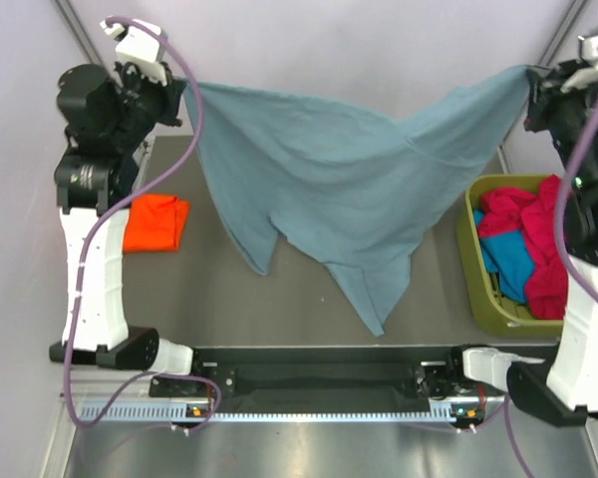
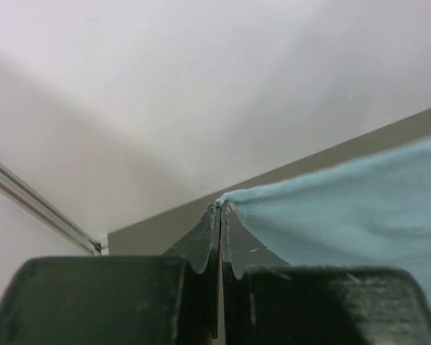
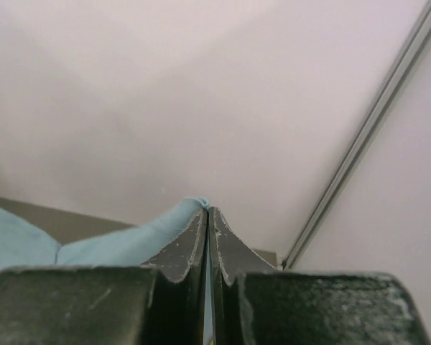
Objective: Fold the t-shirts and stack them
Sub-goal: Flatten the tshirt out
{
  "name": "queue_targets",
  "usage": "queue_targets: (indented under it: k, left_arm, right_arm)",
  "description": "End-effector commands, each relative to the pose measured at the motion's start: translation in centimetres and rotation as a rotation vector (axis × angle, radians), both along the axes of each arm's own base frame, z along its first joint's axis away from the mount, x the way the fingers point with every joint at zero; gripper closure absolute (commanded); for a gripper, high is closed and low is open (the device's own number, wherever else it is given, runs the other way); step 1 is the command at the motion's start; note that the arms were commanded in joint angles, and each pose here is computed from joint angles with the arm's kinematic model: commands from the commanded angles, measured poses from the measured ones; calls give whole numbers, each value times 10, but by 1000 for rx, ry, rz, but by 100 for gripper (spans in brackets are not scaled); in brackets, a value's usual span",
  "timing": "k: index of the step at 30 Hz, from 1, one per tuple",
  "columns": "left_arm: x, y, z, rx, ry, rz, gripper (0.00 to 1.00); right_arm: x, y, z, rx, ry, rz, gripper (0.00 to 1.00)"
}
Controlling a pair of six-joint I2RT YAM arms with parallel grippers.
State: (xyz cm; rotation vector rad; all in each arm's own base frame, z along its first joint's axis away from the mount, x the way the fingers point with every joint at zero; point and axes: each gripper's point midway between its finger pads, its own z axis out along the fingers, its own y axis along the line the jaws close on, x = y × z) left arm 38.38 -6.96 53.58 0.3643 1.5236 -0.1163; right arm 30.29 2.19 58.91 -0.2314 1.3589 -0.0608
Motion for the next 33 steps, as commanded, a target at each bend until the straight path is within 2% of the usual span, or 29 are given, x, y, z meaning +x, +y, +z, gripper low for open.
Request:
queue_targets:
  k: [1, 5, 8, 12, 15, 21, 26, 29, 30, 32, 33]
  left_arm:
    - [-52, 1, 71, 31, -283, -35, 100]
    - [-92, 10, 104, 21, -419, -6, 100]
    - [-126, 22, 120, 3, -511, 46, 100]
    - [-169, 35, 136, 42, -610, 100, 100]
    - [-190, 42, 143, 78, -651, 138, 100]
    - [-223, 54, 177, 61, -756, 192, 100]
    - [-220, 53, 187, 67, -784, 195, 100]
    - [-184, 52, 162, 108, -701, 204, 100]
    - [-161, 50, 139, 127, -630, 198, 100]
    - [-136, 48, 112, 145, -555, 194, 100]
    - [-111, 46, 79, 163, -470, 186, 100]
  right_arm:
    - [-53, -1, 55, -12, -223, 14, 100]
    - [-105, -9, 77, 49, -302, -11, 100]
    - [-135, -12, 85, 49, -349, -22, 100]
    - [-191, -23, 110, 33, -471, -82, 100]
    - [-224, -24, 130, 30, -552, -93, 100]
    - [-278, -21, 167, 31, -721, -113, 100]
    - [-274, -20, 182, 34, -774, -119, 100]
    - [-239, -21, 175, 35, -712, -113, 100]
    - [-212, -24, 165, 38, -656, -121, 100]
    - [-183, -28, 157, 25, -626, -133, 100]
    - [-148, -31, 138, 26, -555, -138, 100]
